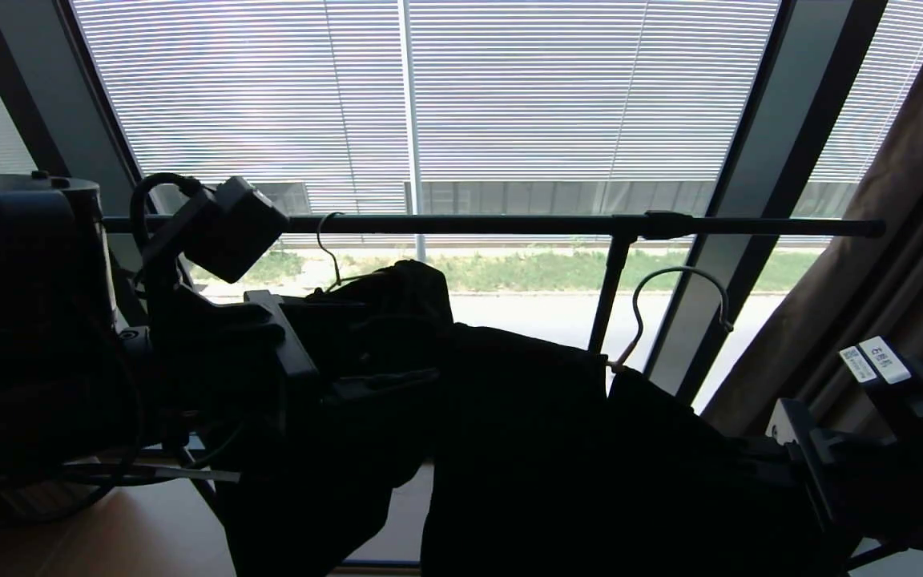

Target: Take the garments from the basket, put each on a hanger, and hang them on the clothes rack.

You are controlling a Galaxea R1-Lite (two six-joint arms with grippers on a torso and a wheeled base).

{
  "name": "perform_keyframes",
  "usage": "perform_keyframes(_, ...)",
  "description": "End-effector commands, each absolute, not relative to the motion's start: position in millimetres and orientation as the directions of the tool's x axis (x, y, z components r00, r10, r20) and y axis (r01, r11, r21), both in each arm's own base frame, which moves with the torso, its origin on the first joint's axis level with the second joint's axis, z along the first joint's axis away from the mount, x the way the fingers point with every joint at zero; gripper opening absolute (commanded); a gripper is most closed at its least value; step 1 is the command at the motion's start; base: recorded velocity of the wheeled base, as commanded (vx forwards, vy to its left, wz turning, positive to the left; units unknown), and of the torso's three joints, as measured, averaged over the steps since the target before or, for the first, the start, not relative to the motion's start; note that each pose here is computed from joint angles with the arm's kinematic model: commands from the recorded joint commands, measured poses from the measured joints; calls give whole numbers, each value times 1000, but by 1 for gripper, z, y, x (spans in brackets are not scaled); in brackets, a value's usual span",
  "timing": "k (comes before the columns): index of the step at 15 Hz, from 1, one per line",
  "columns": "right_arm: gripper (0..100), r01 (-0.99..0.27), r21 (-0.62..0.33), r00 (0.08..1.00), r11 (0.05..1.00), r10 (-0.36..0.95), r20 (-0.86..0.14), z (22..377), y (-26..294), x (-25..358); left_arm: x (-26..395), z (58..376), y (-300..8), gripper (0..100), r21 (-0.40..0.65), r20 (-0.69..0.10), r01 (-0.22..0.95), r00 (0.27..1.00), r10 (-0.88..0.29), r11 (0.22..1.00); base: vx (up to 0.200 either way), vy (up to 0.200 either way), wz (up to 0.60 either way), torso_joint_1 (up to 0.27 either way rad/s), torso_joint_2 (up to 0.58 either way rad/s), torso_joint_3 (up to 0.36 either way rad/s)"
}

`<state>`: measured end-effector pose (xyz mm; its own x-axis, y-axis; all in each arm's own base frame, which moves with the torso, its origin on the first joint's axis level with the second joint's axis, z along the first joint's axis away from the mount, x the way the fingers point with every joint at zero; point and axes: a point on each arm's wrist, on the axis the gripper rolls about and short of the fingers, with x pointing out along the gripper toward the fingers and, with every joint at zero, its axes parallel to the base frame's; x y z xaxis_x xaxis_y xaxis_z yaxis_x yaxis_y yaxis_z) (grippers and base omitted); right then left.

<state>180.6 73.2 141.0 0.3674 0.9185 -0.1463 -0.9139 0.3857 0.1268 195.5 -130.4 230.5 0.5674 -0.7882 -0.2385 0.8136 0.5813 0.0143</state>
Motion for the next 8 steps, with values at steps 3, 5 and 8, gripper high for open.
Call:
perform_keyframes(3, 0, -931, 144, 319, 336, 939, -129, 140, 64, 181, 190, 217, -108, 100, -6, -239, 807, 572, -785, 590, 0, 0, 0, 0, 0, 0)
perform_keyframes(5, 0, -942, 133, 293, 308, 949, -119, 138, 55, 182, 184, 210, -94, 100, -38, -239, 829, 534, -811, 558, 0, 0, 0, 0, 0, 0)
perform_keyframes(8, 0, -948, 82, 295, 307, 946, -133, 131, 53, 187, 178, 209, -83, 100, -54, -224, 842, 513, -828, 536, 0, 0, 0, 0, 0, 0)
